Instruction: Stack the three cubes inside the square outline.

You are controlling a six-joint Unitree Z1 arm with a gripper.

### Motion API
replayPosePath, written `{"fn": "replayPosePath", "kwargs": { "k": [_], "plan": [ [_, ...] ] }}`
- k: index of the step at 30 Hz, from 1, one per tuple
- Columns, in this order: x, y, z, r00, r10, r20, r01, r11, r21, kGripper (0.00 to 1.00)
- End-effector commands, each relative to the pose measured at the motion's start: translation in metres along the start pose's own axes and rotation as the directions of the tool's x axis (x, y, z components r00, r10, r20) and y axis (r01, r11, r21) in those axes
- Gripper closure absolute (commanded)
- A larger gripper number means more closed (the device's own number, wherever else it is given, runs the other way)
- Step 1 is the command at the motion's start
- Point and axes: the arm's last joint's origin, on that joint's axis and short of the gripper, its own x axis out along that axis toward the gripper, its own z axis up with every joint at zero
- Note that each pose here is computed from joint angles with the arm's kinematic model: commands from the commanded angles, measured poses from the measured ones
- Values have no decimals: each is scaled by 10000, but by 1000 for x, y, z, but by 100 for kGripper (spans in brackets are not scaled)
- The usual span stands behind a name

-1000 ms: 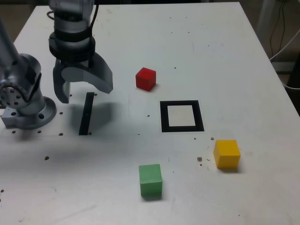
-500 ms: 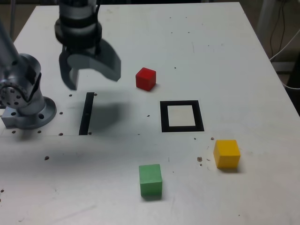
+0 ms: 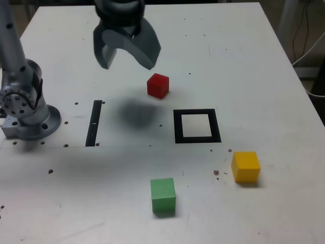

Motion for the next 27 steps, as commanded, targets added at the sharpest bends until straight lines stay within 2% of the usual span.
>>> {"fn": "replayPosePath", "kwargs": {
  "k": [1, 9, 17, 22, 27],
  "plan": [
    [4, 6, 11, 9999, -41, -124, 46, 9993, 381, 3],
    [23, 11, 34, 10000, 61, -31, -57, 9949, 1011, 3],
    [38, 15, 49, 9997, 92, -234, -64, 9931, 1173, 6],
    [45, 17, 58, 9994, 287, -207, -262, 9932, 1135, 9],
    [54, 20, 68, 9981, 402, -465, -342, 9918, 1231, 15]
  ]
}}
